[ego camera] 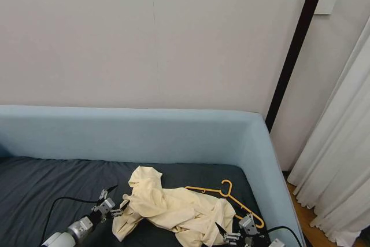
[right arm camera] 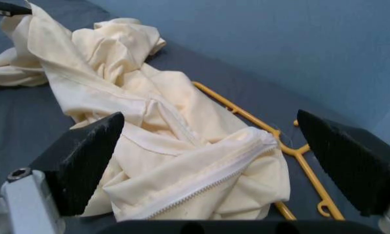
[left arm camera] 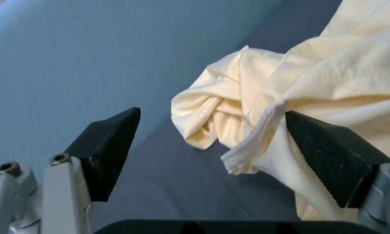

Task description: Pick up the clothes from the sofa and hang them on the clothes hanger.

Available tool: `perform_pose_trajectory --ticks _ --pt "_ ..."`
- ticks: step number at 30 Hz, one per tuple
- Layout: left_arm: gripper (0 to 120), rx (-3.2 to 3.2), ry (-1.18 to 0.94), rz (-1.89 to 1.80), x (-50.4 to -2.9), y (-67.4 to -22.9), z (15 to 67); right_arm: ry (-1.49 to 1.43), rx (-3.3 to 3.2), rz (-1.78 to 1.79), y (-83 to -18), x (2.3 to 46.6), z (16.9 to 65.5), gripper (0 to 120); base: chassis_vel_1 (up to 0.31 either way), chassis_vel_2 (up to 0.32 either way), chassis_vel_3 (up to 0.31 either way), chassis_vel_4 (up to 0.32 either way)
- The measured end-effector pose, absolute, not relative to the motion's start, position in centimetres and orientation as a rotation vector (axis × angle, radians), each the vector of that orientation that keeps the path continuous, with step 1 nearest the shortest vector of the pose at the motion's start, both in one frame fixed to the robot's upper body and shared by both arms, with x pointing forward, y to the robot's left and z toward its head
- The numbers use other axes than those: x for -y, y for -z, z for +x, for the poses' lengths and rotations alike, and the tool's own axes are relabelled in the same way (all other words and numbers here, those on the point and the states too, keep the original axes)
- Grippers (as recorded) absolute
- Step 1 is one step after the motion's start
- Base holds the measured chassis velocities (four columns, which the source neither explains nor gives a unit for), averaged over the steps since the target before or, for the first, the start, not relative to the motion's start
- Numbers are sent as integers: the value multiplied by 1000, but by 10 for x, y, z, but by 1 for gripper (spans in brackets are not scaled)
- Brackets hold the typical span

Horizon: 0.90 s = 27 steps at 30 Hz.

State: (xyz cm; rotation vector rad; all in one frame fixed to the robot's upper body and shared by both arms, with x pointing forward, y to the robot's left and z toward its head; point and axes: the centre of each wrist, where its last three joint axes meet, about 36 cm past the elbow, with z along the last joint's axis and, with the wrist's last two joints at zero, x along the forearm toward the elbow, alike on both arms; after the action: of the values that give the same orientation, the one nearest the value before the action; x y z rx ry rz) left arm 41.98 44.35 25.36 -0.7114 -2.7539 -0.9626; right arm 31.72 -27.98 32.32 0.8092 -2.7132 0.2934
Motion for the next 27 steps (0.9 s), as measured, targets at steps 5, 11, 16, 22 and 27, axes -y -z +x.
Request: perform_pose_trajectory --ticks 5,11,16,22,27 --pt "84 2742 963 -707 -443 -251 415 -290 2707 812 -322 277 317 100 0 0 0 0" --pt "84 2738 967 -686 -449 -251 416 -285 2710 813 -321 275 321 100 0 0 0 0" --pt "84 2742 950 -683 -442 -246 422 -283 2708 814 -321 275 320 100 0 0 0 0" --pt "79 2731 950 -701 -436 -242 427 -276 2713 806 -322 276 321 100 0 0 0 0" --pt "68 2721 957 -737 -429 -241 432 -265 2717 798 -324 275 323 100 0 0 0 0"
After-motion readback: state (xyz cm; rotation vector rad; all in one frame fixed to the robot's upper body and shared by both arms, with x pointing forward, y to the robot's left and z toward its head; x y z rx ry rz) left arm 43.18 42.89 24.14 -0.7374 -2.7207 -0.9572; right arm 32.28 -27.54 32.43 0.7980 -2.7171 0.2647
